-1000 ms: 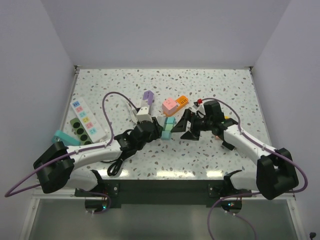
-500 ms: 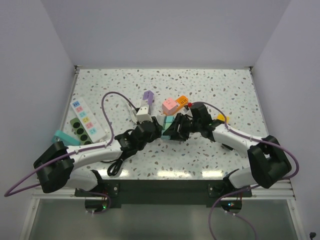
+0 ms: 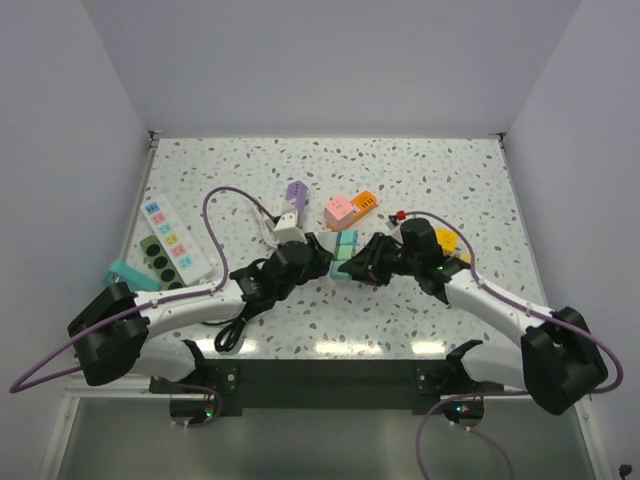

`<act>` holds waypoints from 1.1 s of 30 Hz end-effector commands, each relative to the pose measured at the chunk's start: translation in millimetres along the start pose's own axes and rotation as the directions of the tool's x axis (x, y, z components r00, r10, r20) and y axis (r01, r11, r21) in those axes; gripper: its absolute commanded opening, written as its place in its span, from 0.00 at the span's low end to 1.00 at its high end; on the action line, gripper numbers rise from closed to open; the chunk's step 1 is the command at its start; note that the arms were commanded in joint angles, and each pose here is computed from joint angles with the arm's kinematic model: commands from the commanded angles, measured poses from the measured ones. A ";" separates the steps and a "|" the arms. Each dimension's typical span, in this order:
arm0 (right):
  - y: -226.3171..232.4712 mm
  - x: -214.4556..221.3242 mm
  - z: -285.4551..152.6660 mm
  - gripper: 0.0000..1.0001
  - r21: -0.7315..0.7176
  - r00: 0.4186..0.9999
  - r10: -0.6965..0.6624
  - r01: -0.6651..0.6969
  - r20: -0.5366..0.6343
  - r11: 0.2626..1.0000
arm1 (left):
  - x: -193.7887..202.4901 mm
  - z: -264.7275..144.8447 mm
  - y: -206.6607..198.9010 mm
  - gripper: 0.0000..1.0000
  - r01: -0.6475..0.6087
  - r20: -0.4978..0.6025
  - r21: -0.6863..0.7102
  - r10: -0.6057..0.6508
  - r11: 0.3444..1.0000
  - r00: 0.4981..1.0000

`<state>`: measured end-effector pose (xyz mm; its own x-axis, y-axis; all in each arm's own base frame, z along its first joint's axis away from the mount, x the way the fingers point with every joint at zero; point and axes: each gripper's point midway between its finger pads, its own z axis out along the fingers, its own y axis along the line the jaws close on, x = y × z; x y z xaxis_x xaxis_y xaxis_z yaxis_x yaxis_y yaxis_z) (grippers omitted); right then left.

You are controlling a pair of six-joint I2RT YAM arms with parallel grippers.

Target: Pull the plug off the socket

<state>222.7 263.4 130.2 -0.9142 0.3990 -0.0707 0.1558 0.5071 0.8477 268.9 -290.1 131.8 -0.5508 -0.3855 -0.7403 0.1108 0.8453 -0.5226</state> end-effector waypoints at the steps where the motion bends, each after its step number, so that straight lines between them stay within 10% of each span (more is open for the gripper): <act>1: -30.7 -6.8 -27.1 0.00 0.039 0.998 0.046 -0.048 0.036 0.998 | -45.2 10.8 48.1 0.00 0.025 0.173 -0.171 0.005 0.985 0.985; 11: -57.8 -40.0 -57.1 0.00 0.233 0.995 -0.026 0.002 0.098 0.972 | -55.5 8.3 34.8 0.00 0.029 0.184 -0.126 -0.005 0.992 0.983; 16: -140.6 -103.9 -110.8 0.00 0.691 0.935 -0.133 -0.142 0.328 0.709 | -62.7 1.2 15.7 0.00 0.025 0.171 -0.049 -0.016 0.998 0.985; 22: -160.8 -139.7 -130.6 0.02 0.828 0.926 -0.208 -0.162 0.316 0.537 | -60.3 -4.8 13.5 0.00 0.015 0.151 -0.028 -0.011 0.999 0.988; 29: -148.9 -144.4 -120.7 0.67 0.801 0.937 -0.215 -0.100 0.275 0.590 | -44.3 -2.5 16.8 0.00 -0.005 0.100 -0.018 0.007 1.000 0.995; 33: -115.0 -135.3 -125.8 0.88 0.737 0.936 -0.242 -0.026 0.255 0.676 | -38.6 0.0 15.6 0.00 -0.018 0.081 -0.006 0.018 1.000 0.997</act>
<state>277.1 45.4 72.2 -0.7995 0.4814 -0.3591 0.4761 0.8725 0.1097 287.9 -251.6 132.5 -0.5145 -0.3751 -0.7711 0.0626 0.8804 -0.4701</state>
